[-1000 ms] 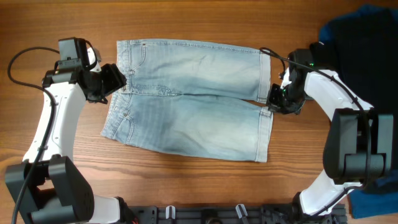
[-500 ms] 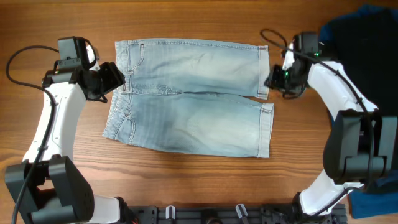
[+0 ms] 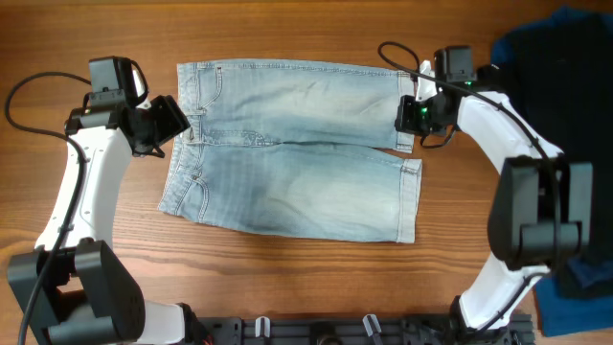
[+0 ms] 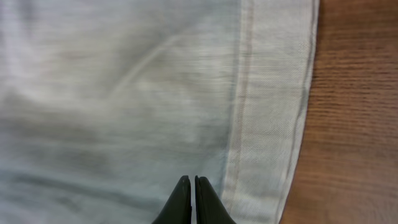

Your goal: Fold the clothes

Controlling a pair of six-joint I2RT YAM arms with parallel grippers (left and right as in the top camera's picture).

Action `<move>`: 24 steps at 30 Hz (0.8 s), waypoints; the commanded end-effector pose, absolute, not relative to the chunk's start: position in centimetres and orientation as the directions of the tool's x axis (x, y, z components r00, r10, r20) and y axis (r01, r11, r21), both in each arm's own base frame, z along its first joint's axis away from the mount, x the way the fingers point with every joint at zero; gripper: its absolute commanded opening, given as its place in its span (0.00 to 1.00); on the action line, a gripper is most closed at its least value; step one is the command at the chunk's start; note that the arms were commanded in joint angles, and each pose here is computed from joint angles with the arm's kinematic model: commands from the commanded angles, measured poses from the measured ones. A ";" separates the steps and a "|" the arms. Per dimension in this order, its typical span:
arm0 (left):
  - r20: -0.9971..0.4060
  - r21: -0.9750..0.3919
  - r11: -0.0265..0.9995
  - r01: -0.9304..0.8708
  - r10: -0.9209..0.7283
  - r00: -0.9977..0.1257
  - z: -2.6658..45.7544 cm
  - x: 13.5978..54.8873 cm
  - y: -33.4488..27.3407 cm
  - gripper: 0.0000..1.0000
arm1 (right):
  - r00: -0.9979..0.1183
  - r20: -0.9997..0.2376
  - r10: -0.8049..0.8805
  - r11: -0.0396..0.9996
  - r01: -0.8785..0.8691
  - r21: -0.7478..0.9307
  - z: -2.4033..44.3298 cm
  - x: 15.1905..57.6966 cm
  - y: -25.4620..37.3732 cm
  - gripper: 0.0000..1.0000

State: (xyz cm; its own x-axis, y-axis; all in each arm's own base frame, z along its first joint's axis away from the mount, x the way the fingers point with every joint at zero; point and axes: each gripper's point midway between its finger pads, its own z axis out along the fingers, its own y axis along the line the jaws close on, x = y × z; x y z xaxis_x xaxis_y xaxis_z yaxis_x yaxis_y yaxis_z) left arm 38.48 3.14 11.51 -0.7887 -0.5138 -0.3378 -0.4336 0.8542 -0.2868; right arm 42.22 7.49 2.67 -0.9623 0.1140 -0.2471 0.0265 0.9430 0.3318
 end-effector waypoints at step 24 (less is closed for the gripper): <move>-0.298 -0.230 0.847 -0.479 -0.530 -0.794 10.9 36.7 3.9 0.66 | -0.957 -0.276 0.083 0.988 0.043 0.147 4.9 43.9 4.3 0.24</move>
State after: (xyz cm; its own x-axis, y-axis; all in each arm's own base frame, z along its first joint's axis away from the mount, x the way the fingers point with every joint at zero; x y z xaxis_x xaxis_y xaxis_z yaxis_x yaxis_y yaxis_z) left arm 37.44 3.62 8.44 -0.8157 -0.5199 -0.2537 -0.4750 0.8523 -0.2193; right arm 43.44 4.21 1.00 -0.9658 0.0932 -0.2418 0.0627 0.9894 0.1311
